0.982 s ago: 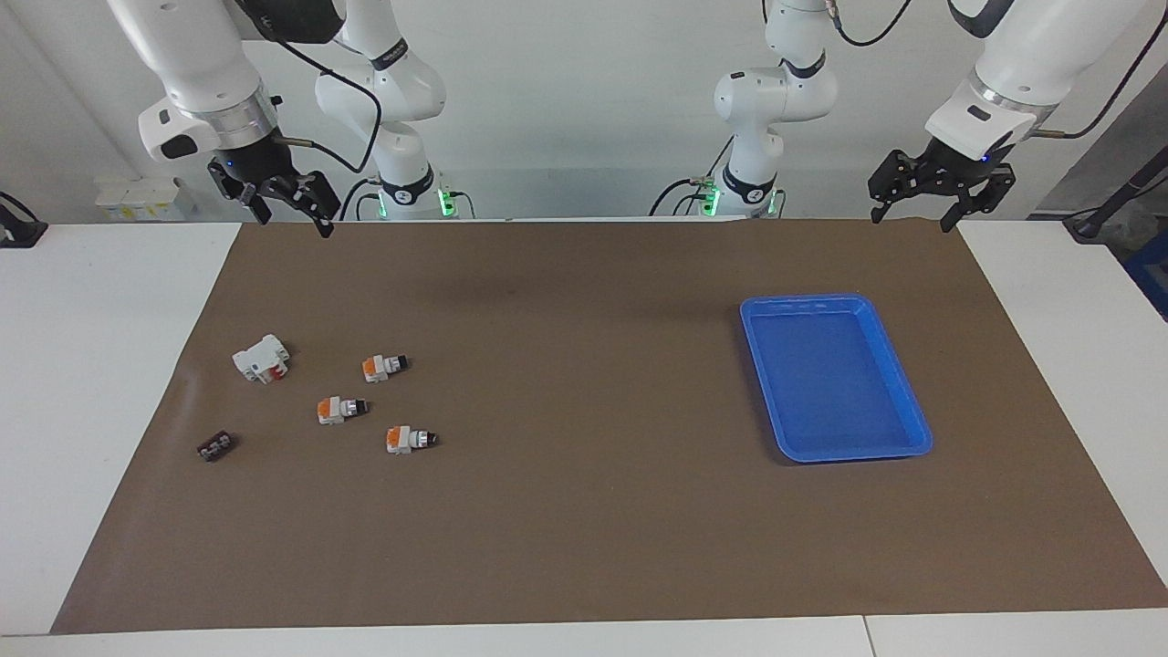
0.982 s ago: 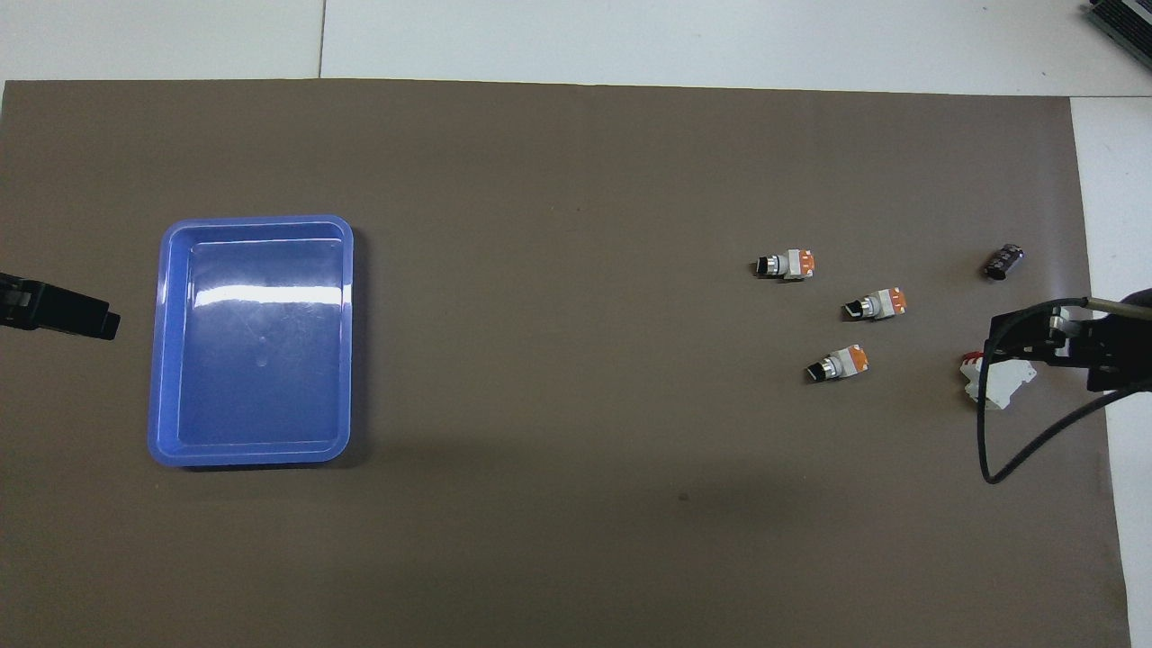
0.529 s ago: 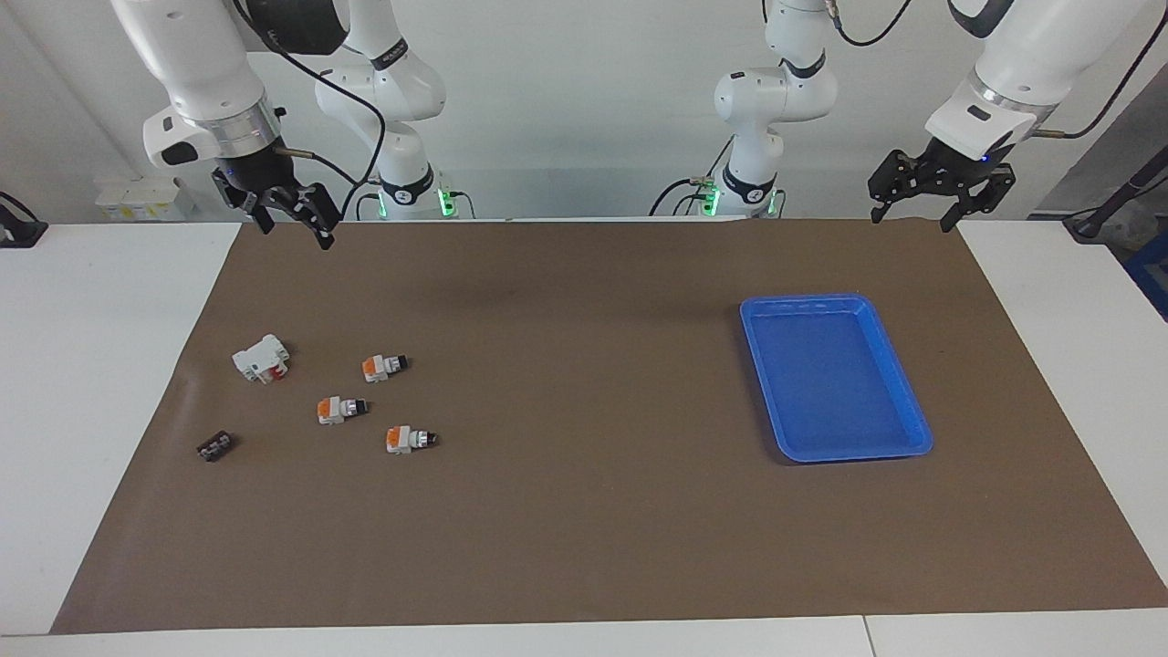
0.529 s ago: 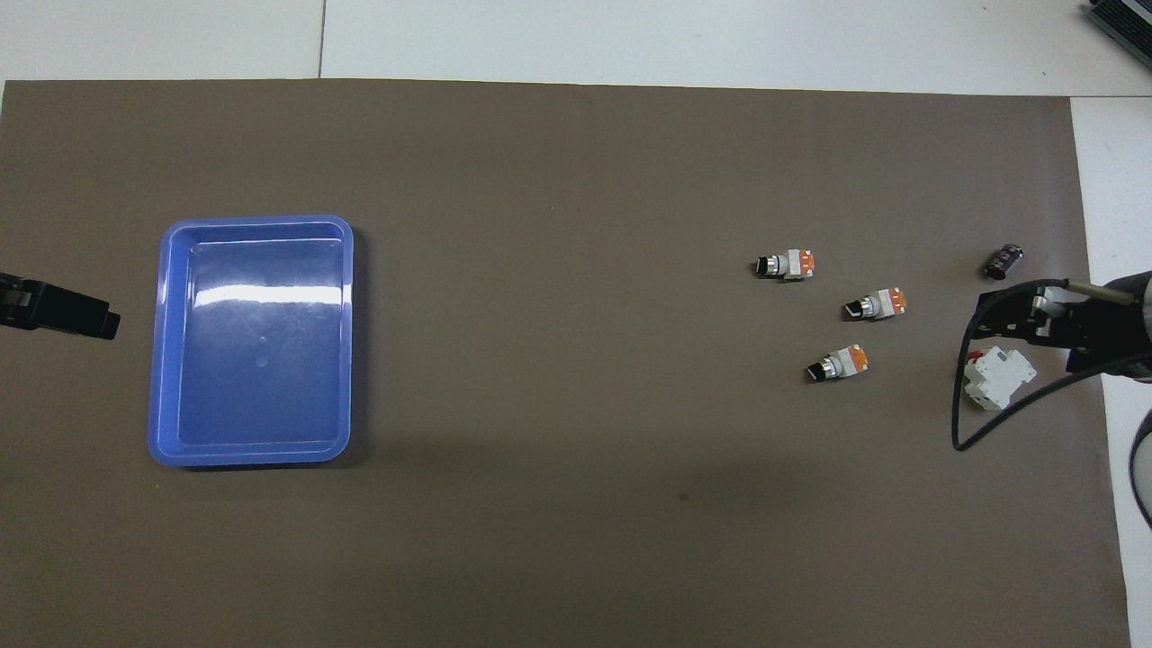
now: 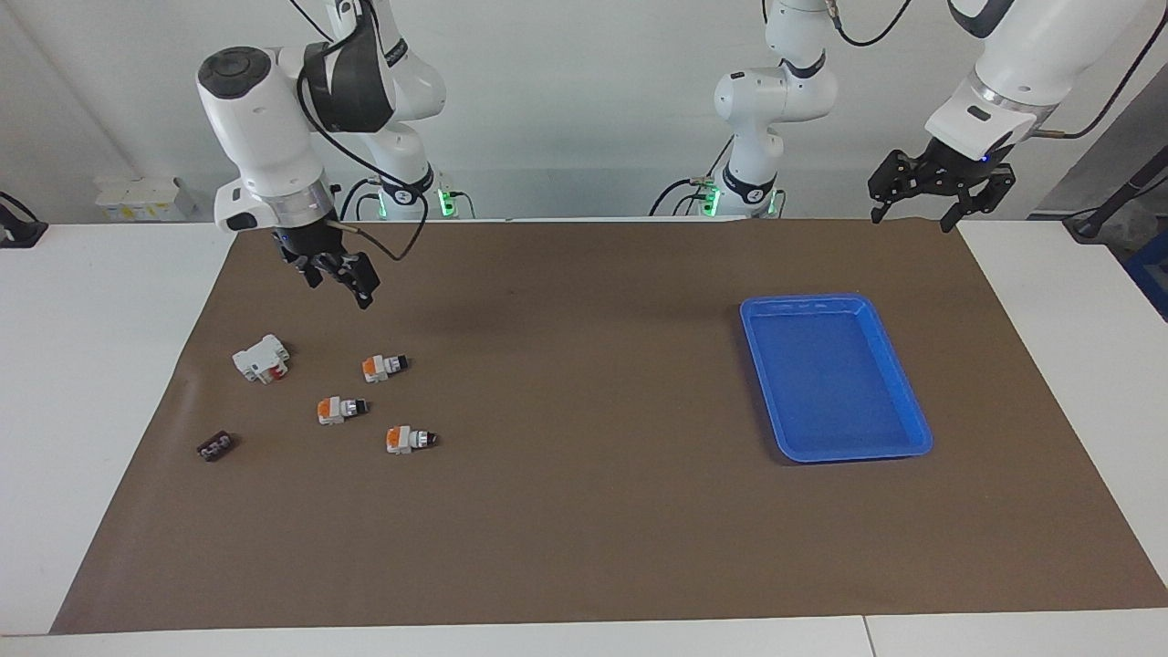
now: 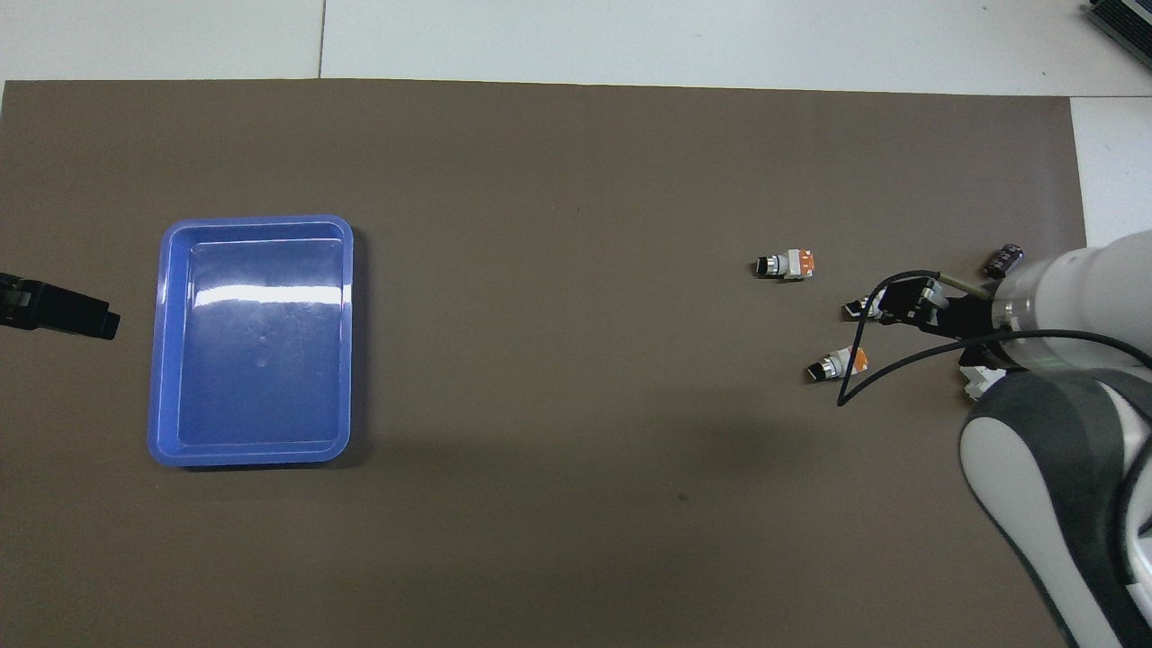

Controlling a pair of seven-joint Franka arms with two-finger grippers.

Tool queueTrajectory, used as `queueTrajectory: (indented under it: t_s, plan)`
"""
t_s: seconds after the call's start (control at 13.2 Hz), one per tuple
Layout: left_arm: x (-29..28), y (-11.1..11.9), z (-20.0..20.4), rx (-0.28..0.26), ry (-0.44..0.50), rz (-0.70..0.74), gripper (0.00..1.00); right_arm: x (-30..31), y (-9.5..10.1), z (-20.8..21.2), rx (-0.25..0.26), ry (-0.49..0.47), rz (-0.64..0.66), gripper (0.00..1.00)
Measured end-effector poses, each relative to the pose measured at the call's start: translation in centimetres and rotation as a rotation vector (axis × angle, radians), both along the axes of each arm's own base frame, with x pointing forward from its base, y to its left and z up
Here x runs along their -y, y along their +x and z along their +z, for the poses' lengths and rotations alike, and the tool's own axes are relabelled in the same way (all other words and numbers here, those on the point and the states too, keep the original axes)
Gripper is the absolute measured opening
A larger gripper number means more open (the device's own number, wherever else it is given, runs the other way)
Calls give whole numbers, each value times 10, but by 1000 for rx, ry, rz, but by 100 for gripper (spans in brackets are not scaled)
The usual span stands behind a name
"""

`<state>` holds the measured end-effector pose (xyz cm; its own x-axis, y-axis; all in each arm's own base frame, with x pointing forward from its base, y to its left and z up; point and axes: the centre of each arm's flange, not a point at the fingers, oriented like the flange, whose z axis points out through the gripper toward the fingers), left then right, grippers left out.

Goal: Turn and place switch with both arms
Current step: 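Lower the right gripper and grasp the farthest orange-and-white switch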

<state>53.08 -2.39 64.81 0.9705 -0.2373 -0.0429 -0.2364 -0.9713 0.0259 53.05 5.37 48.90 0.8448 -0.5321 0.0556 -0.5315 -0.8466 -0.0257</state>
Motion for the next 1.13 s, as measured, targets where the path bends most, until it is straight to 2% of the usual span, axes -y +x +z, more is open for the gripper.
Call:
queueTrajectory:
  t_s: [0.38,0.45,0.6,0.68,0.83,0.91,0.98,1.13]
  plan:
    - [0,0,0,0,0,0,100,-57,28,-79,24,24,-213,100]
    - [0,0,0,0,0,0,100,-58,36,-90,48,35,-258,100]
    - [0,0,0,0,0,0,100,-43,54,-105,101,115,-403,100]
    - [0,0,0,0,0,0,100,-33,62,-110,108,175,-488,100]
    - [0,0,0,0,0,0,100,-17,81,-110,85,297,-686,100]
    - [0,0,0,0,0,0,100,-11,92,-104,50,343,-778,100]
    - [0,0,0,0,0,0,100,-6,102,-97,12,364,-842,100]
    - [0,0,0,0,0,0,100,-4,120,-87,-21,387,-921,100]
